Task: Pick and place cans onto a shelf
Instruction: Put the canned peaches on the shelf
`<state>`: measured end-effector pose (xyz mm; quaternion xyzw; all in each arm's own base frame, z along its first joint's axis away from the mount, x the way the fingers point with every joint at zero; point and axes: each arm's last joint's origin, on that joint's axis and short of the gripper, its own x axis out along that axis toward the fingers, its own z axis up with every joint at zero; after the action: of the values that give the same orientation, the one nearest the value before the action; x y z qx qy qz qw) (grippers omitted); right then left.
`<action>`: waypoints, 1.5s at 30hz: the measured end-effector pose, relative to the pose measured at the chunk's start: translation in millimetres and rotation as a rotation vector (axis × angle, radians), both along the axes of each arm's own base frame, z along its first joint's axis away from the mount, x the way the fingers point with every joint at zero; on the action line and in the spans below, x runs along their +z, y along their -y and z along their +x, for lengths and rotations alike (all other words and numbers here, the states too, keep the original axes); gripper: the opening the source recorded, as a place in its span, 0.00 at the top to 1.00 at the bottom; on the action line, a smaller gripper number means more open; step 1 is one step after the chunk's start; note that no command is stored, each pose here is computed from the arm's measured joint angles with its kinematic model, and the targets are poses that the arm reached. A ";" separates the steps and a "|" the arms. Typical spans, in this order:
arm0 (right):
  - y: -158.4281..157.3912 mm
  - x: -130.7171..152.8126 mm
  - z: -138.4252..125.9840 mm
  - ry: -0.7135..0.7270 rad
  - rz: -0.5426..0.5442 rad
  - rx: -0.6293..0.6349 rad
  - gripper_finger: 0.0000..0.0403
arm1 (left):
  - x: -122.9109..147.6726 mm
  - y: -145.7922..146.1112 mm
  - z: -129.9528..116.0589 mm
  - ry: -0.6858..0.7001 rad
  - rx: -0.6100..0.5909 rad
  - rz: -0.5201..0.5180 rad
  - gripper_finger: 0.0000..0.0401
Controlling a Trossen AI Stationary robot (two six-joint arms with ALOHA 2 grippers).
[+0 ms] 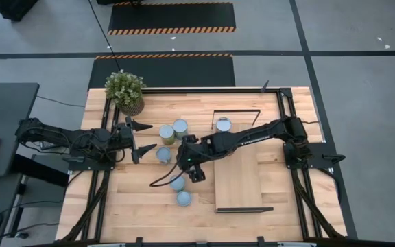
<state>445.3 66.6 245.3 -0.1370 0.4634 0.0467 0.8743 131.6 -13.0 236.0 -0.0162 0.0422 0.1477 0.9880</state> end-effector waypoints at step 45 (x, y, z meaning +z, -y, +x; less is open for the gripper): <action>11.9 -35.2 1.1 -0.058 0.012 -0.138 0.19 | -0.3 0.0 -0.1 0.002 0.002 -0.017 0.03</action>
<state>446.4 54.7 210.1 -0.0981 0.4966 -0.0068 0.8624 131.5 -13.0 235.7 -0.0247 0.0423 0.1481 0.9878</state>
